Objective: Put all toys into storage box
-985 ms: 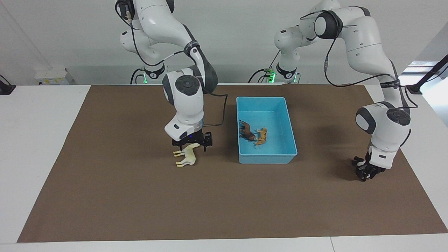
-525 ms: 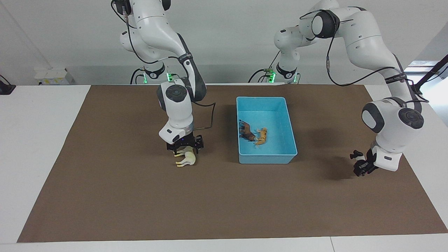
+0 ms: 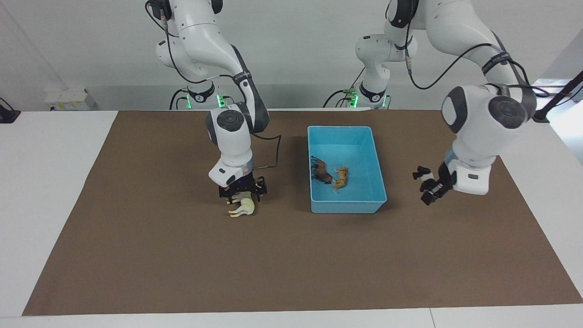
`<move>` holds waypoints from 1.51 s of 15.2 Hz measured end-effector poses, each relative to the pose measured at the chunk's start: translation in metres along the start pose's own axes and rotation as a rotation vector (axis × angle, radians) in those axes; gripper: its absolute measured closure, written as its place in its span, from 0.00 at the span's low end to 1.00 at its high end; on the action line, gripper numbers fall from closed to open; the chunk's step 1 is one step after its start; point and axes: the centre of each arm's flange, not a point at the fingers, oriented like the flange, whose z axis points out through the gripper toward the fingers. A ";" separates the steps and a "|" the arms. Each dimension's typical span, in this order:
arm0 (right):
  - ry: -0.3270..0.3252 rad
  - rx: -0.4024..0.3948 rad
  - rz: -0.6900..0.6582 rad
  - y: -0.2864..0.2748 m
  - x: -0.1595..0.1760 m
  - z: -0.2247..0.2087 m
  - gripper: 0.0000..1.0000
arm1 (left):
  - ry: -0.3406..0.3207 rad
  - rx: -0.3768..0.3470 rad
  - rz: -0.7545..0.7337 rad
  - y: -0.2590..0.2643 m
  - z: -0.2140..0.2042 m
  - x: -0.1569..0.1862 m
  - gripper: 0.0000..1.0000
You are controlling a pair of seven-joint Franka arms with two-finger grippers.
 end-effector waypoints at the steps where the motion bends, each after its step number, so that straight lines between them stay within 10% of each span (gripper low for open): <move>1: 0.000 0.000 -0.001 0.000 0.000 0.001 0.07 | -0.002 0.002 0.006 0.008 0.016 -0.022 0.51; 6: -0.004 -0.001 -0.001 -0.001 0.001 -0.001 0.58 | -0.019 0.031 0.022 -0.002 0.035 -0.058 0.01; 11: -0.068 -0.016 0.004 -0.025 0.019 -0.038 0.59 | -0.022 0.043 0.064 -0.031 -0.007 -0.041 0.00; 17: -0.059 0.043 0.087 -0.144 0.065 -0.203 0.59 | -0.104 0.036 0.217 -0.103 -0.072 -0.012 0.00; 23: -0.047 0.087 0.028 -0.277 0.016 -0.193 0.59 | -0.162 0.031 0.309 -0.132 -0.094 -0.004 0.00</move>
